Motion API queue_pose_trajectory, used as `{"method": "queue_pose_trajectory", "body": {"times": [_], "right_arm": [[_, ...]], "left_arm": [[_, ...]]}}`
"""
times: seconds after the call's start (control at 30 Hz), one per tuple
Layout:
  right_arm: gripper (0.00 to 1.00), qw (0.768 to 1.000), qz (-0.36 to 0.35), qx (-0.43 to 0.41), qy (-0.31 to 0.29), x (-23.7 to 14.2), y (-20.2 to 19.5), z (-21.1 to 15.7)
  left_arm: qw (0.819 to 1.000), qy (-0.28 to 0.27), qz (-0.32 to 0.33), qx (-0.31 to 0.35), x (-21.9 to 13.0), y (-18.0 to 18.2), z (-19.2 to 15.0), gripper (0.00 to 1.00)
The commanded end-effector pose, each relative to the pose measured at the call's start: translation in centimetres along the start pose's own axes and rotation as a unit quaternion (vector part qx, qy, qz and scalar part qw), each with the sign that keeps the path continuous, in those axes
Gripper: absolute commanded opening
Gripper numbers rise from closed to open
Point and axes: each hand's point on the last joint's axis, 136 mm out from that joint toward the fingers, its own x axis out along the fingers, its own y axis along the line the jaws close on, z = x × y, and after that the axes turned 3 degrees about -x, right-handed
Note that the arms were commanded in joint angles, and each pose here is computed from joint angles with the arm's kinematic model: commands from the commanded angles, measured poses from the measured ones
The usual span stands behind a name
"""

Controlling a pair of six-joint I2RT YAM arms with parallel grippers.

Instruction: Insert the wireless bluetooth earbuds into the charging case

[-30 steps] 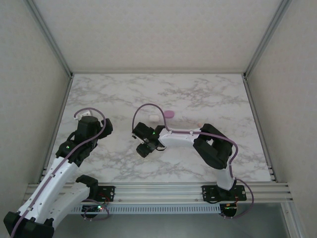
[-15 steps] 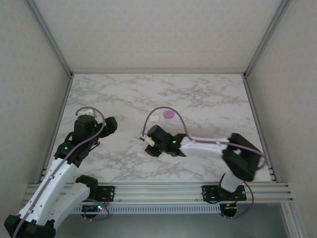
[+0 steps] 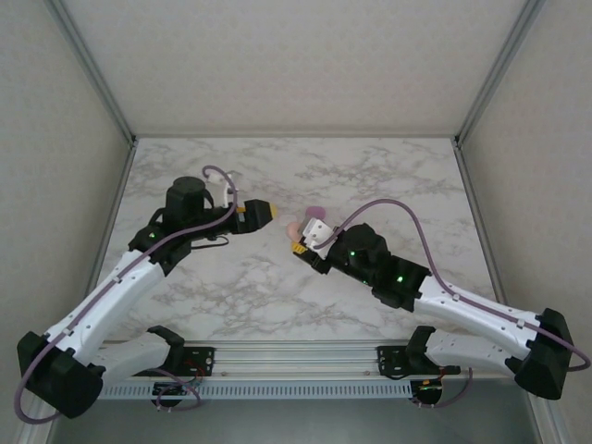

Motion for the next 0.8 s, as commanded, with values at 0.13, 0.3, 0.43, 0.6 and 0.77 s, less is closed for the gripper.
{"method": "queue_pose_trajectory", "body": {"times": [0.13,0.3,0.43,0.6,0.77], "right_arm": [[0.36,1.000,-0.017,0.000,-0.005,-0.5,-1.3,0.6],[0.37,1.000,-0.017,0.007,-0.003,0.1,-1.4,0.9],[0.37,1.000,-0.018,0.014,-0.003,0.3,-1.4,0.9],[0.38,0.999,-0.023,0.025,-0.002,0.6,-1.6,0.8],[0.39,0.999,-0.038,0.036,-0.001,0.7,-2.3,0.8]], "left_arm": [[0.994,0.079,-0.060,0.048,1.9,-4.2,-1.8,0.75],[0.991,0.106,-0.070,0.052,3.0,-4.8,-2.9,0.71],[0.989,0.116,-0.070,0.053,3.5,-4.9,-3.3,0.66],[0.987,0.129,-0.075,0.055,3.8,-5.1,-3.8,0.54],[0.987,0.136,-0.068,0.060,4.1,-4.9,-4.1,0.44]]}}
